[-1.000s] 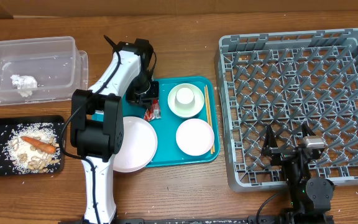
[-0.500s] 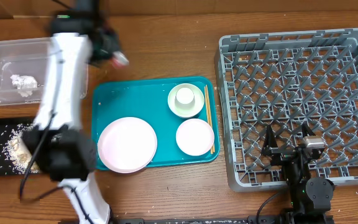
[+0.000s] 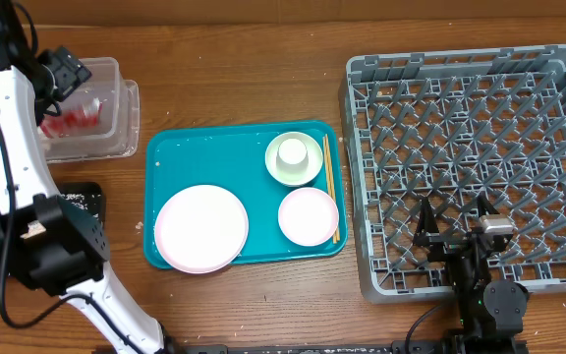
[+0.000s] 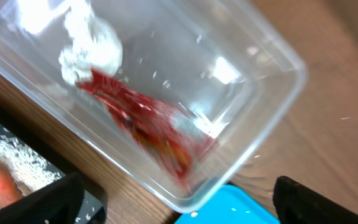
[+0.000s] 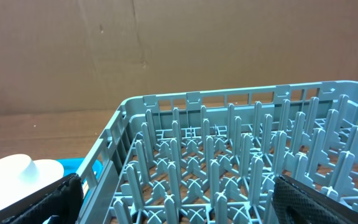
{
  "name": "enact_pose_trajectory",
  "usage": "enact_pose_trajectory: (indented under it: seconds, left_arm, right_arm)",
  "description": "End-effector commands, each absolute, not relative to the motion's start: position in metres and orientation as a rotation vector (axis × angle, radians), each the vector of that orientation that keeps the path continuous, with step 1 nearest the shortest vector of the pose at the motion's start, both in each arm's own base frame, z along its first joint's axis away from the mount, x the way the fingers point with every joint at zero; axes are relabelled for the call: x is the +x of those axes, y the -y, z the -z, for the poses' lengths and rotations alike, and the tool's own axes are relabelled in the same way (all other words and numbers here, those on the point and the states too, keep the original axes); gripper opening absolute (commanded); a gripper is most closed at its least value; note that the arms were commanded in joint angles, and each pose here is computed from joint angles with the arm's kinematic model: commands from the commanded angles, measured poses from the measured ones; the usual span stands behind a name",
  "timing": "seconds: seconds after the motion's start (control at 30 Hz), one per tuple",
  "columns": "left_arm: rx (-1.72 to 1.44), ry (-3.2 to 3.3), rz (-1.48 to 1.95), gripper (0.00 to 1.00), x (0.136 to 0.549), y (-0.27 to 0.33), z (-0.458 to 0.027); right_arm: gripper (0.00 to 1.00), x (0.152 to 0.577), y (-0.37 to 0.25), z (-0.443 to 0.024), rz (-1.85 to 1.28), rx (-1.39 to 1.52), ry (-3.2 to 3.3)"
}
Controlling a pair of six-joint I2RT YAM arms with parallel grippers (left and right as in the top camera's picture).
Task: Sort waste into correct bins and load items into the dishwasher
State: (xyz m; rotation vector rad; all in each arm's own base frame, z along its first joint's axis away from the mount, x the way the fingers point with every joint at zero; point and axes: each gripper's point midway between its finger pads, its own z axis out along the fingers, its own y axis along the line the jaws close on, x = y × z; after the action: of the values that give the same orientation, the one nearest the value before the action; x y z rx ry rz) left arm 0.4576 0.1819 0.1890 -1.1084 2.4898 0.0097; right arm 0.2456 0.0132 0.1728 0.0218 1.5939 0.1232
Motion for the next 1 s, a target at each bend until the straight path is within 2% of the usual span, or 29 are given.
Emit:
enact_pose_trajectory:
  seconds: [0.0,0.13,0.27,0.5,0.8,0.9,0.97]
  left_arm:
    - [-1.134,-2.533,0.053,1.0,0.455,-0.175,-0.175]
    - [-1.09,-2.523,0.145,0.96,0.454,-0.162,-0.197]
    - [-0.987,-2.467,0.277,0.93,0.451,-0.139,-0.24]
    - [-0.793,-2.512,0.431,0.9,0.413,-0.072,-0.293]
    - [-0.421,-2.796,0.46,0.91,0.37,0.043,-0.281]
    - [-0.266,-2.881,0.349,0.91,0.355,0.083,-0.269]
    - [-0.277,-2.904,0.206,0.91,0.345,0.093,-0.265]
  right_arm:
    - [1.0,0.246,-0.013,-0.17,-0.116,0.018,-1.596]
    - [1.0,0.246,-0.013,-0.17,-0.116,0.018,-1.596]
    - [1.0,0.246,-0.013,-0.17,-0.116,0.018,-1.596]
    - [1.0,0.246,-0.013,-0.17,-0.116,0.018,-1.596]
    - [1.0,0.246,-0.013,-0.17,-0.116,0.018,-1.596]
    - [1.0,0.246,-0.013,-0.17,-0.116,0.018,-1.596]
    - [1.0,0.246,-0.013,-0.17,-0.116,0.018,-1.596]
